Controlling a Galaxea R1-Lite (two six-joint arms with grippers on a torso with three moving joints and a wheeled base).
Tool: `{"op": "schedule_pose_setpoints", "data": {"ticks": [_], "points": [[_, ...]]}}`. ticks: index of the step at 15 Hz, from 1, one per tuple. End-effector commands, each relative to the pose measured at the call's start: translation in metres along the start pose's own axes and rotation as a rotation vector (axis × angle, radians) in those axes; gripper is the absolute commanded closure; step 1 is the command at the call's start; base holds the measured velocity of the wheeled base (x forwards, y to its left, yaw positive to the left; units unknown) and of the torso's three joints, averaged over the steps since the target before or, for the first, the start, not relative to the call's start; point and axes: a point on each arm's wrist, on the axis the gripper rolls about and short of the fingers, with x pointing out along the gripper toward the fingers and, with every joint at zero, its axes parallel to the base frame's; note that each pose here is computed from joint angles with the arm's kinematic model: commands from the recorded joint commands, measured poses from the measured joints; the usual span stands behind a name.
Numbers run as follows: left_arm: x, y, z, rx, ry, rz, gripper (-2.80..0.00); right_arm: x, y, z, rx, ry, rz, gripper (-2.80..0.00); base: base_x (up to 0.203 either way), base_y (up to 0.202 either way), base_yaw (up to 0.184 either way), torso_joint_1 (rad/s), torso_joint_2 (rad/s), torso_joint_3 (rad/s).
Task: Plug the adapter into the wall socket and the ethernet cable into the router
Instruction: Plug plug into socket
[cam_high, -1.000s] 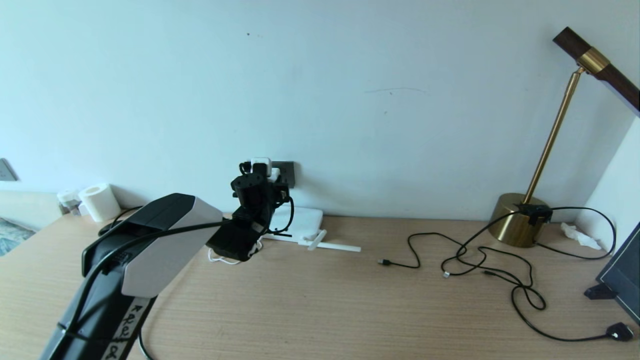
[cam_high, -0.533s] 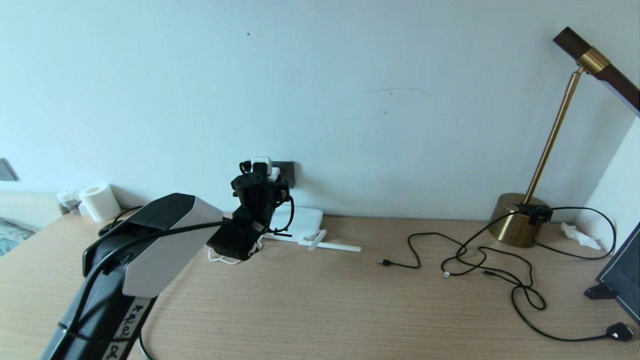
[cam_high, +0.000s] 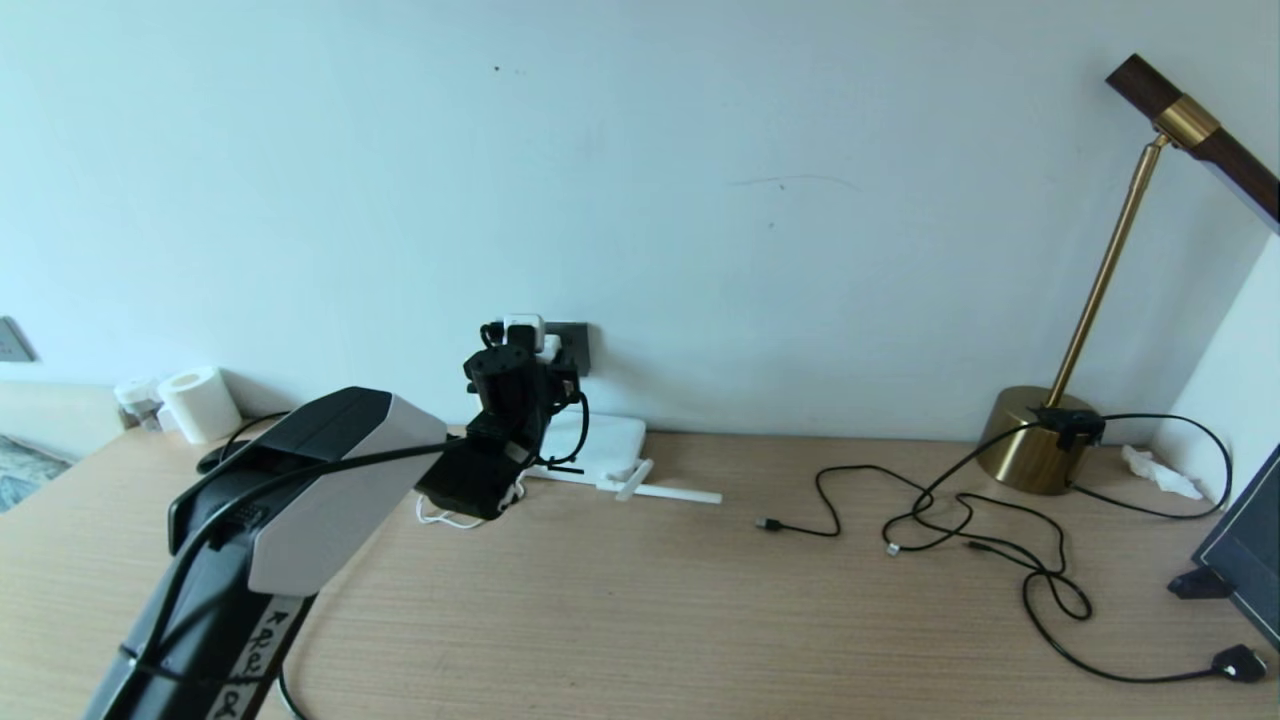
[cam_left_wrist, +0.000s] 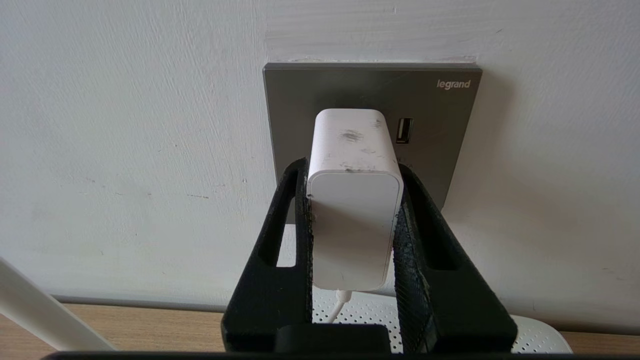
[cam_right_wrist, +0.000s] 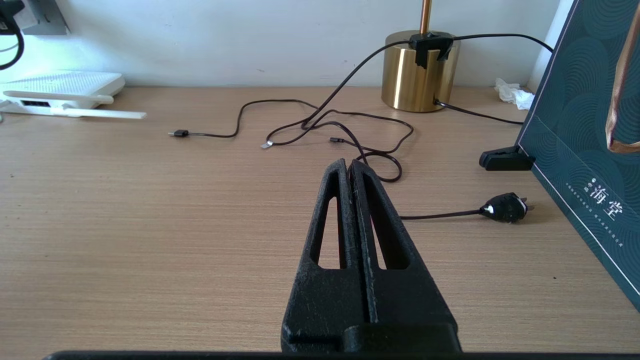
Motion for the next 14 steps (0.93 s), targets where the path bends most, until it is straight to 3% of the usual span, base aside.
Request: {"op": "schedule_pose_setpoints", "data": {"ticks": [1, 14], "points": [[0.0002, -0.0003, -0.0008, 0.000, 0.000, 0.002, 0.00, 0.0008, -0.0001, -0.0029, -0.001, 0.011, 0.000, 0.00, 0.000, 0.000, 0.000, 0.000, 0.00, 0.000], [0.0052, -0.0010, 0.0005, 0.001, 0.002, 0.003, 0.00, 0.0008, -0.0001, -0.0029, 0.000, 0.011, 0.001, 0.00, 0.000, 0.000, 0.000, 0.000, 0.00, 0.000]]}}
